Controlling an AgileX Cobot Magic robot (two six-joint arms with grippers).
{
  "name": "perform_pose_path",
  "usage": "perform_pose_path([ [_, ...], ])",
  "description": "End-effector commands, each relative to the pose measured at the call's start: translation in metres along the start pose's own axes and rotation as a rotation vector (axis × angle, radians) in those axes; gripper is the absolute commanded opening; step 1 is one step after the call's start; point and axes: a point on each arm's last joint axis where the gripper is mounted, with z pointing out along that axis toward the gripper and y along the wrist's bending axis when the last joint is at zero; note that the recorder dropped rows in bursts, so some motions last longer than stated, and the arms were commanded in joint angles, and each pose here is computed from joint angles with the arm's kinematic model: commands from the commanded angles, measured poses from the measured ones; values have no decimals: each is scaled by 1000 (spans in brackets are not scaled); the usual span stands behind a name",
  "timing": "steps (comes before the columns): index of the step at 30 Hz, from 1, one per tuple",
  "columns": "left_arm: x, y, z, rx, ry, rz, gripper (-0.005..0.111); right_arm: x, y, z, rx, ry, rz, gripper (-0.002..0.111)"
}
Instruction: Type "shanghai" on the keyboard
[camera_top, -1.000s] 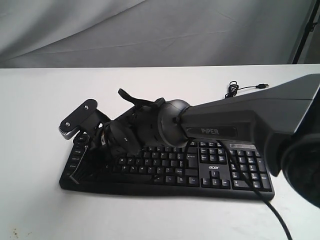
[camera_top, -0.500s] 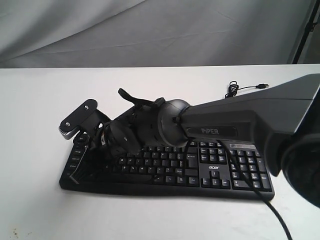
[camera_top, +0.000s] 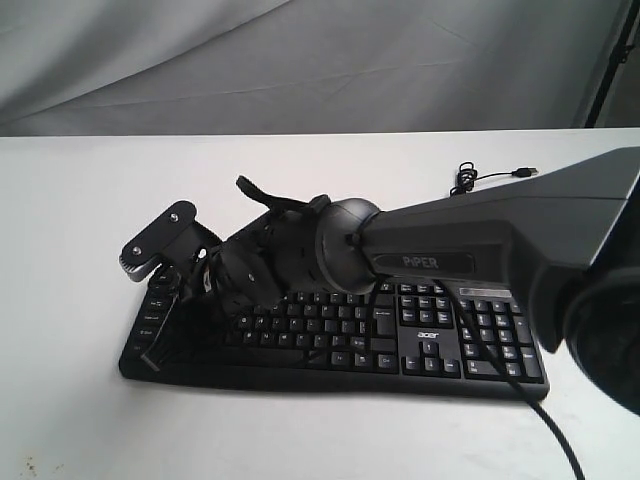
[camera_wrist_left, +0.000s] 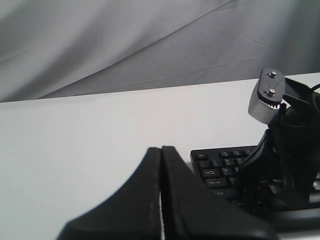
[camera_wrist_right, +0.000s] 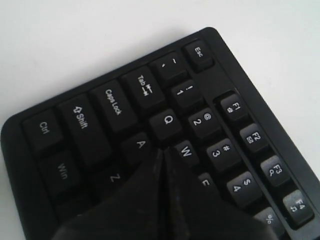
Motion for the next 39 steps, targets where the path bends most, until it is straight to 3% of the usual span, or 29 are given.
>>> perform_pose_path([
  [1, 1, 0, 0, 3, -2, -1, 0, 5, -2, 4, -5, 28, 12, 0],
  [10, 1, 0, 0, 3, -2, -1, 0, 6, 0, 6, -10, 30, 14, 0],
  [20, 1, 0, 0, 3, -2, -1, 0, -18, 0, -52, 4, -10, -37, 0],
  [30, 1, 0, 0, 3, -2, -1, 0, 28, -23, -69, 40, -28, 81, 0],
  [39, 1, 0, 0, 3, -2, -1, 0, 33, -24, -66, 50, -59, 97, 0],
])
